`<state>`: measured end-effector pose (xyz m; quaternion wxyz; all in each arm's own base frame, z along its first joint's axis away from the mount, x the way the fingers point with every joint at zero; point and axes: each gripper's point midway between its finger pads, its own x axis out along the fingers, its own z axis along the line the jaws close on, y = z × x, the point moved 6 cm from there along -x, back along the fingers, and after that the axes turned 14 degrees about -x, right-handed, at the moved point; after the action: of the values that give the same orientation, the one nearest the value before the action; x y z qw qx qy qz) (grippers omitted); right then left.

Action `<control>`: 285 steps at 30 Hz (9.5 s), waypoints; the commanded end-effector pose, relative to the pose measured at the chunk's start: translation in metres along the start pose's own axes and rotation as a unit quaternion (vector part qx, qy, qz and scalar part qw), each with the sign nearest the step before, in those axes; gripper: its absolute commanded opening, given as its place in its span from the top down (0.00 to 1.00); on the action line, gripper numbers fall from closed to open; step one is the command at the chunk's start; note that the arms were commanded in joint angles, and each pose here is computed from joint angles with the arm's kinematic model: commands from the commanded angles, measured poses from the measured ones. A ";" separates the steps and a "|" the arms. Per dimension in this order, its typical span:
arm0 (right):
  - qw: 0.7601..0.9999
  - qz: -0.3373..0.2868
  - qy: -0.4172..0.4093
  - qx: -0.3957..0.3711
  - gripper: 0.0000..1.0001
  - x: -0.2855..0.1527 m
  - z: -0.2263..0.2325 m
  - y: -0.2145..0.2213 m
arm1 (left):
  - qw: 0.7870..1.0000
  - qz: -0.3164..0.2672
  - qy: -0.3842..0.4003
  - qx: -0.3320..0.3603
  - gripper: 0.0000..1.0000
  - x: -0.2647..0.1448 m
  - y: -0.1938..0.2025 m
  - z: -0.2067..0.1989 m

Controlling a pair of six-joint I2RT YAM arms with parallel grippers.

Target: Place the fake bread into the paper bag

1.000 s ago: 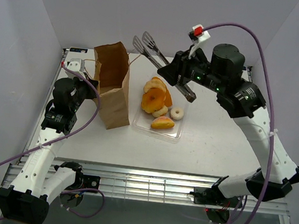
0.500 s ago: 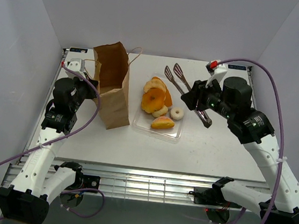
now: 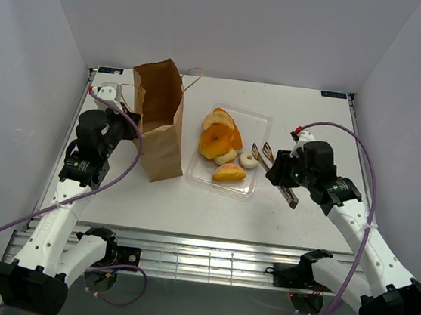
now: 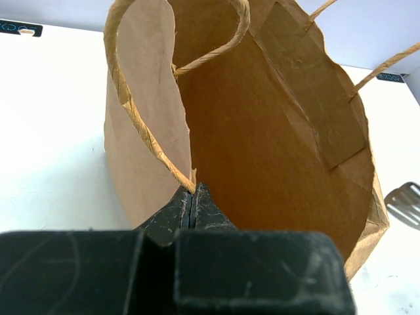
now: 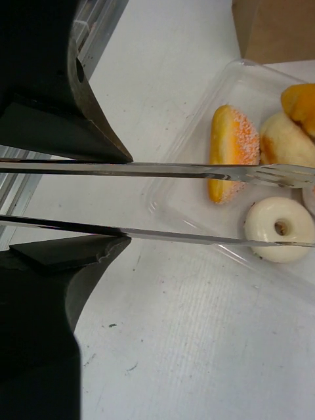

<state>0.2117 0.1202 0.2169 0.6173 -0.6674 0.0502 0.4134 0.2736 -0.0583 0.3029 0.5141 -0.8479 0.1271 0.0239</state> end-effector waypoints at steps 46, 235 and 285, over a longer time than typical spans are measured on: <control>0.999 0.007 -0.020 0.041 0.47 0.066 -0.015 0.008 | 1.000 0.008 0.012 0.013 1.00 -0.002 0.003 -0.009; 0.997 -0.016 -0.035 -0.060 0.44 -0.010 0.041 0.027 | 1.000 0.012 0.011 0.014 1.00 -0.001 0.009 -0.011; 0.987 0.065 -0.064 -0.133 0.35 0.025 0.029 0.036 | 1.000 0.018 0.012 0.018 1.00 0.000 0.010 -0.013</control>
<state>0.1774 0.1380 0.1544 0.4811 -0.7039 0.0449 0.5206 0.2711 -0.0724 0.3010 0.5241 -0.8401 0.1388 0.0199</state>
